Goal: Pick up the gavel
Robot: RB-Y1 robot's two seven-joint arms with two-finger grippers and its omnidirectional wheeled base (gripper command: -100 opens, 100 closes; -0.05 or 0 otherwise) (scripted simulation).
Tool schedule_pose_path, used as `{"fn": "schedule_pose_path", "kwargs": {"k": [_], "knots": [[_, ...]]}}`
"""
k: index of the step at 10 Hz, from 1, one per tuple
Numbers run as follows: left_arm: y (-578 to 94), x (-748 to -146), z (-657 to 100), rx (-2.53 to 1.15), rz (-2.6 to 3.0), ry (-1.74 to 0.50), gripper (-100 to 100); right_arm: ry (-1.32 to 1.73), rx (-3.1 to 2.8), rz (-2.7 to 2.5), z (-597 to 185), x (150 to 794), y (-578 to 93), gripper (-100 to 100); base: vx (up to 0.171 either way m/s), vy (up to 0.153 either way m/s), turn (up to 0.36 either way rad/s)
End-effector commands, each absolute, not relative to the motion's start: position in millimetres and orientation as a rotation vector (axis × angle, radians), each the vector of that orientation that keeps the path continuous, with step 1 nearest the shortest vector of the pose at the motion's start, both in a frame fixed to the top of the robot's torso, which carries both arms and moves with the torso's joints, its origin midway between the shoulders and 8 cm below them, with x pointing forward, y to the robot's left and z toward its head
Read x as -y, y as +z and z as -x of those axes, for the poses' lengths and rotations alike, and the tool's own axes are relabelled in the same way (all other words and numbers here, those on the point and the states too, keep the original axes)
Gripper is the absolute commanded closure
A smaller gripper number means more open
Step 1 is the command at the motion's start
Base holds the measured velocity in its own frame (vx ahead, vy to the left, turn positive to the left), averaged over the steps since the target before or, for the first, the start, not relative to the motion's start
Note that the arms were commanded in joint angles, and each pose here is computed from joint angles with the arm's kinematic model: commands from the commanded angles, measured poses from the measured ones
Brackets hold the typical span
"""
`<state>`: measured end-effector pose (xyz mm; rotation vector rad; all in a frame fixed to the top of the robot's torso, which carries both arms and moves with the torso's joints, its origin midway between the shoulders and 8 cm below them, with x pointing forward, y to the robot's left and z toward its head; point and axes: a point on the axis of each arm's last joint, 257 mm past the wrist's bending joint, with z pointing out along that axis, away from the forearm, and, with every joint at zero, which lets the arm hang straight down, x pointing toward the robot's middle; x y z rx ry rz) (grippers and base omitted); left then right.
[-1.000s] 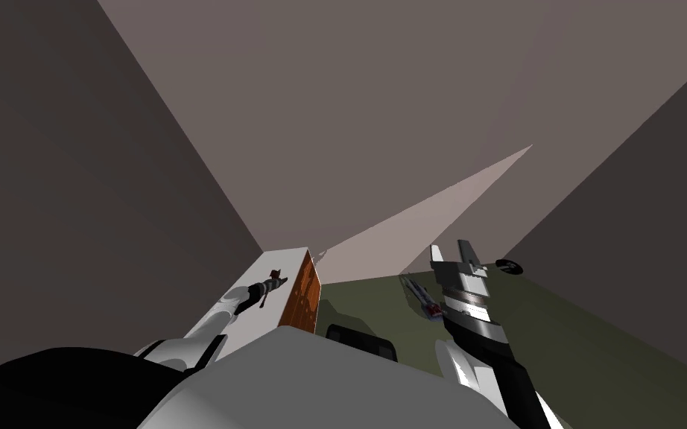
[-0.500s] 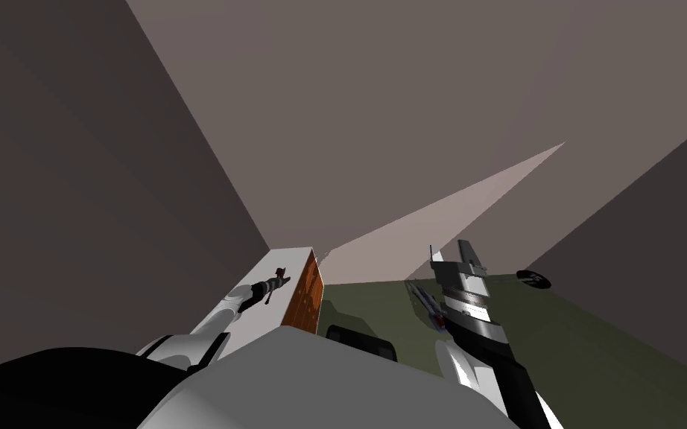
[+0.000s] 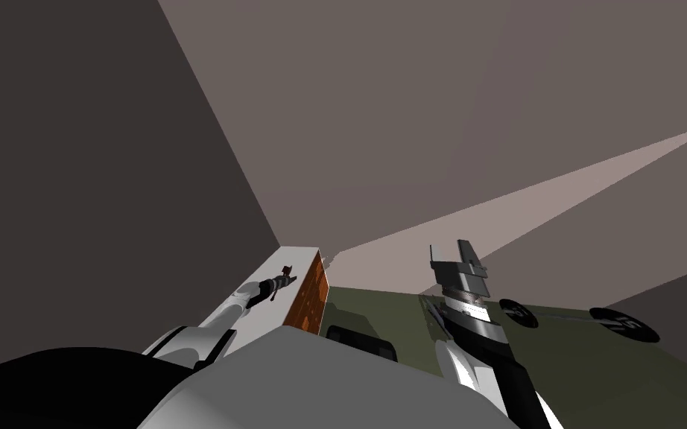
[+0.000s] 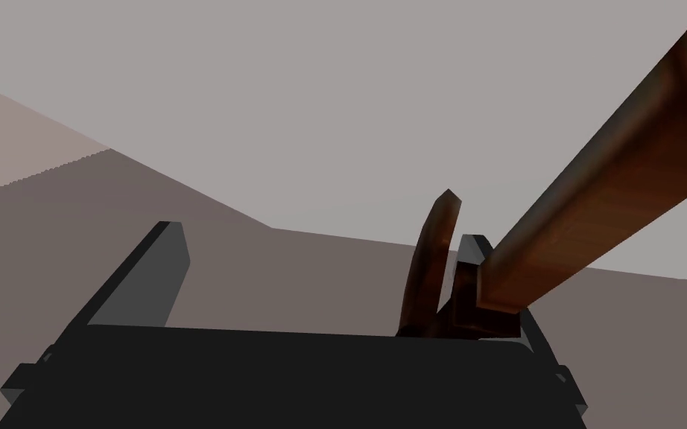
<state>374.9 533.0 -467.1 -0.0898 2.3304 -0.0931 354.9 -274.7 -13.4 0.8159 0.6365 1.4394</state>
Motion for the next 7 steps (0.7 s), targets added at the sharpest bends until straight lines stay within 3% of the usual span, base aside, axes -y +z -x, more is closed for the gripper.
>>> {"fn": "schedule_pose_path", "kwargs": {"k": [1,2,6,7], "knots": [[-467.1,-533.0,-374.9,-2.330,0.090,-0.093,-100,1.439,-0.636,-0.816,-354.9,274.7,-13.4,0,0.040,-0.008,0.035],[-467.1,-532.0,-375.4,-2.330,0.088,-0.094,100,1.440,-0.636,-0.816,-355.0,274.6,-13.4,0,0.009,0.002,0.003],[-467.1,-533.2,-375.0,-2.330,0.091,-0.091,100,1.440,-0.636,-0.816,-355.0,274.6,-13.4,0,0.000,-0.001,-0.003],[-467.0,-533.4,-375.1,-2.330,0.091,-0.090,0,1.440,-0.636,-0.816,-355.0,274.6,-13.4,0,0.000,0.000,0.000]]}}
